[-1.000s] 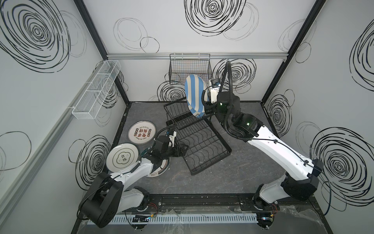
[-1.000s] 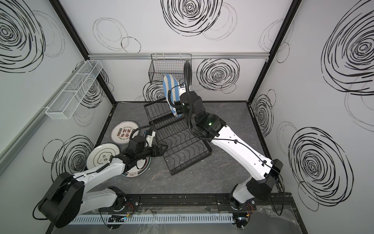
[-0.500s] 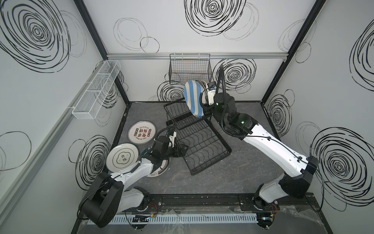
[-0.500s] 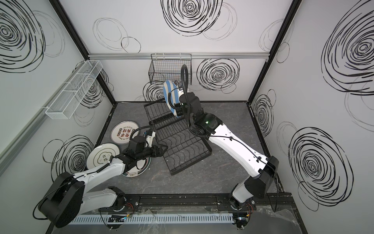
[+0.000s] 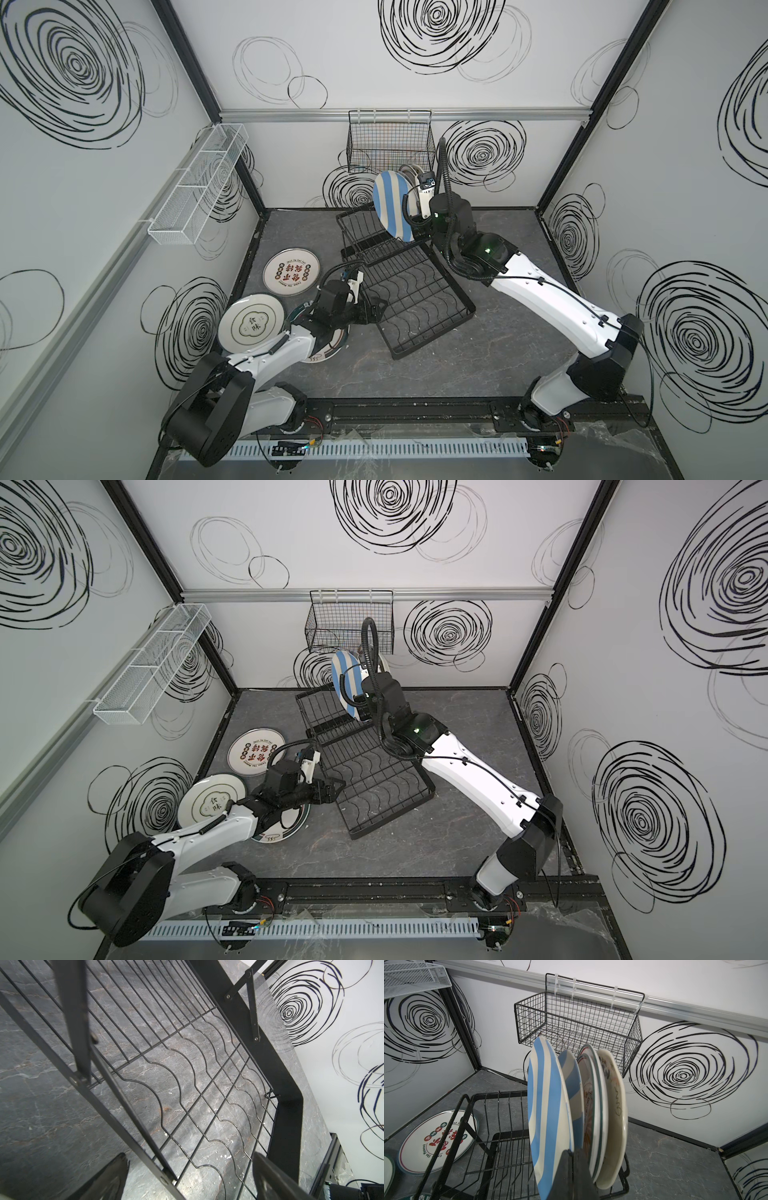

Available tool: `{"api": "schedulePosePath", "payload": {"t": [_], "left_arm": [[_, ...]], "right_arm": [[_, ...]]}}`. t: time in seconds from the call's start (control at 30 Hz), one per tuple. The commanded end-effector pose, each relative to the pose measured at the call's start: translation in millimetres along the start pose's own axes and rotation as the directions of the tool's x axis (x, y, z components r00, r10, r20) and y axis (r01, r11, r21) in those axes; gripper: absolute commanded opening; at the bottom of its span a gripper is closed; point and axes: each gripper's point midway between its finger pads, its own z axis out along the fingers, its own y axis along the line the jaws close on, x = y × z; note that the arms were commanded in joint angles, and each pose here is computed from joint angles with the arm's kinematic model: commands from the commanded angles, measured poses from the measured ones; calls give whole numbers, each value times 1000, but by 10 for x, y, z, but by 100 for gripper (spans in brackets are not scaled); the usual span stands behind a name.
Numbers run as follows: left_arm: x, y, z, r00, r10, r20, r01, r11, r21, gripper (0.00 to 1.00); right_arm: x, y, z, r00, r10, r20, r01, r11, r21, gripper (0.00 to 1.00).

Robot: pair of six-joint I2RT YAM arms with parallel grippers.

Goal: Load plates into a dish rack
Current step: Place the plate on the dish rack, then rotate the dish rack at the center of the table.

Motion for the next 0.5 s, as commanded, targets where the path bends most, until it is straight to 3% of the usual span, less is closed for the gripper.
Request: {"api": "schedulePosePath", "payload": {"t": [0.0,0.1,0.23,0.47], "left_arm": [[-92,-46,18,999,30,40,-31,999,16,96],[-116,-64,37,998,42,45,-43,999,21,96],[-185,-79,62,996,65,57,-66,998,15,96],[-290,-216,118,990,117,76,-120,992,39,96]], "right_arm": [[-67,-25,19,999,14,32,-15,999,30,0],[-31,-1,46,1000,5,18,-6,1000,28,0],[-48,16,43,1000,0,17,0,1000,25,12],[-155,-6,-37,1000,-15,24,14,999,36,19]]}}
